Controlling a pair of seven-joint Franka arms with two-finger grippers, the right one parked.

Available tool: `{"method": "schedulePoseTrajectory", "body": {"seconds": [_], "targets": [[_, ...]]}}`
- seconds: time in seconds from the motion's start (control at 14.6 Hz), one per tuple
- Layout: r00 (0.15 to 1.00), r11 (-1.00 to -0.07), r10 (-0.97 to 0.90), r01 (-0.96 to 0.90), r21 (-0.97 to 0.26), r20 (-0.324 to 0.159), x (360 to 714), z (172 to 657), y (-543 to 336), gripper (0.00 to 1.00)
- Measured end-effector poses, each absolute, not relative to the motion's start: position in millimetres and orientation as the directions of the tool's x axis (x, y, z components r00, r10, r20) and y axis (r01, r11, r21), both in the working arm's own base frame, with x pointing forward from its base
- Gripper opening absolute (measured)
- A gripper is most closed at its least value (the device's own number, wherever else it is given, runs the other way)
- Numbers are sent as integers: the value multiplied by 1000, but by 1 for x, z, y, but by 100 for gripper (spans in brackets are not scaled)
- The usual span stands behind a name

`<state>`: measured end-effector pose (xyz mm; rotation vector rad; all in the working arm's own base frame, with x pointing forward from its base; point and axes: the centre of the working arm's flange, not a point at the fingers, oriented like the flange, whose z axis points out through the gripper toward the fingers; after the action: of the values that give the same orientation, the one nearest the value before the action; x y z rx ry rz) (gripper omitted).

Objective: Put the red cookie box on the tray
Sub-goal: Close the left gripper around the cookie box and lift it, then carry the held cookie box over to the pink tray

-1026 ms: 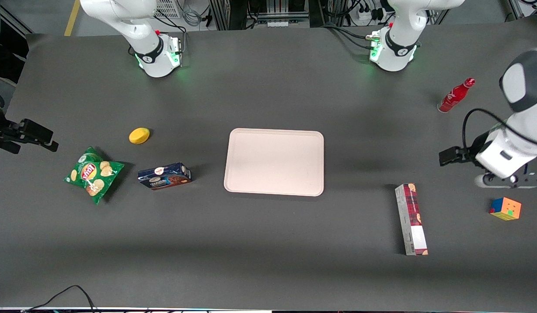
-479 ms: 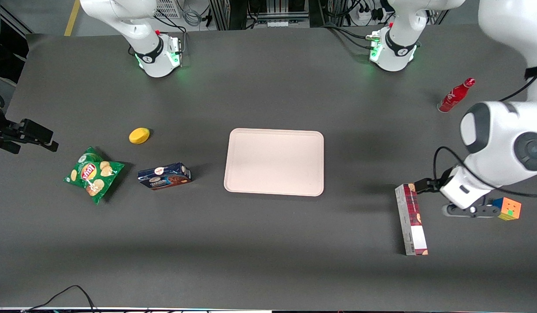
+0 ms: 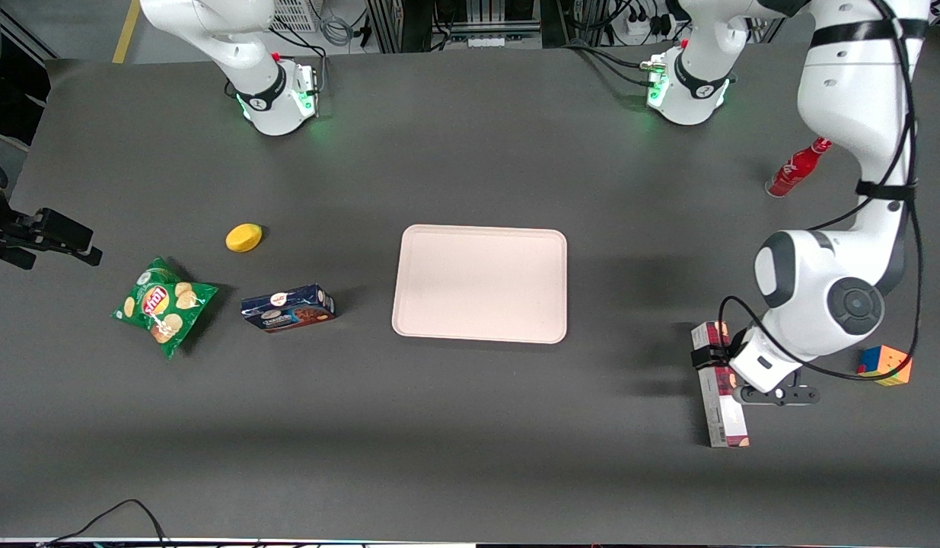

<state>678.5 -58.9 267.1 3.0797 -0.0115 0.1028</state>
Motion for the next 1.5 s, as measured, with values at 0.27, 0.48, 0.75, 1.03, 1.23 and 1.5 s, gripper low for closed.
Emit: {"method": "schedulePoseTrajectory", "body": {"seconds": [0.27,0.48,0.75,1.03,1.23,1.5], "targets": [[995,-998,-26,-31,47,97,682,243,-61,100],[989,-997,-75,-76,3,128,686,226,-52,99],[989,-997,-82,-81,-5,126,685,220,-54,86],[989,-997,-82,-82,-6,124,685,218,-54,41],[989,-997,-78,-77,-6,127,685,221,-57,24],[995,-997,-72,-74,16,71,684,247,-72,24]]}}
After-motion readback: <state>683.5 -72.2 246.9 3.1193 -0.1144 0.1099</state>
